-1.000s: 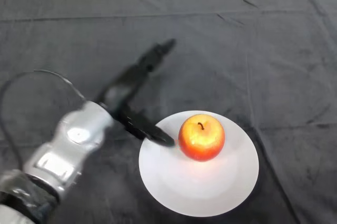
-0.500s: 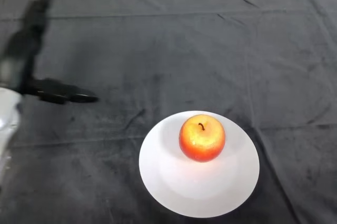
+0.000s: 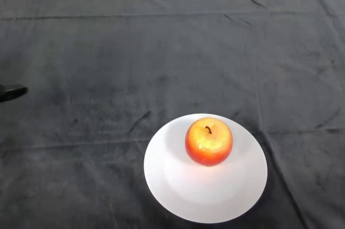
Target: Move the apple to the plate
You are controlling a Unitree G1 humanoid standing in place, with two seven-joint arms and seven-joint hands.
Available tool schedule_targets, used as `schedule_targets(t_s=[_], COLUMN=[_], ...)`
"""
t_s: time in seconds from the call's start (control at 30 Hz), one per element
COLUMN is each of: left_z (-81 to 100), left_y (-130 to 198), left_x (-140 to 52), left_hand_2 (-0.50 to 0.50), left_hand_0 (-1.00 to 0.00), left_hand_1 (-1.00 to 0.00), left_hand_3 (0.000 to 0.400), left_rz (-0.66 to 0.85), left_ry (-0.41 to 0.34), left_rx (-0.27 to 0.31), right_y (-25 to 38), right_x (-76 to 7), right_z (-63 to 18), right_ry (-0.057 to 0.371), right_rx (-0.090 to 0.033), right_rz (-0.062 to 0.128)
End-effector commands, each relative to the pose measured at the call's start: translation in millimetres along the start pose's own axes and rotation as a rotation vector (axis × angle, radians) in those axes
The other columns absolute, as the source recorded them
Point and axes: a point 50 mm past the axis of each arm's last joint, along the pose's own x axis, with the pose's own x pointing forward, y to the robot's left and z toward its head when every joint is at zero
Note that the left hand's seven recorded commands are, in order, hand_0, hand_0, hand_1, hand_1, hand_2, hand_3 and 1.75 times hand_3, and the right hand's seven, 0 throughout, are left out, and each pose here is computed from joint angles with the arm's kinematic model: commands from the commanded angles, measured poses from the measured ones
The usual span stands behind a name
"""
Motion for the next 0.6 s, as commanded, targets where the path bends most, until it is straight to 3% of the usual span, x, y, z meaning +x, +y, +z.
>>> schedule_targets(t_s=[0.03,0.6], left_z=[5.9,-3.5], left_y=[34.4,72.7], left_x=[7.5,3.0], left_hand_2=[0.0,0.0], left_hand_0=[0.0,0.0], left_hand_1=[0.0,0.0], left_hand_3=[0.0,0.0], left_rz=[0.106,0.34], left_ry=[-0.011,0.061], left_rx=[0.031,0.027], right_y=[12.8,12.9], right_x=[4.1,4.2], right_z=[3.7,3.8], right_ry=[0.003,0.002], right_rx=[-0.01,-0.007], right_rz=[0.034,0.035])
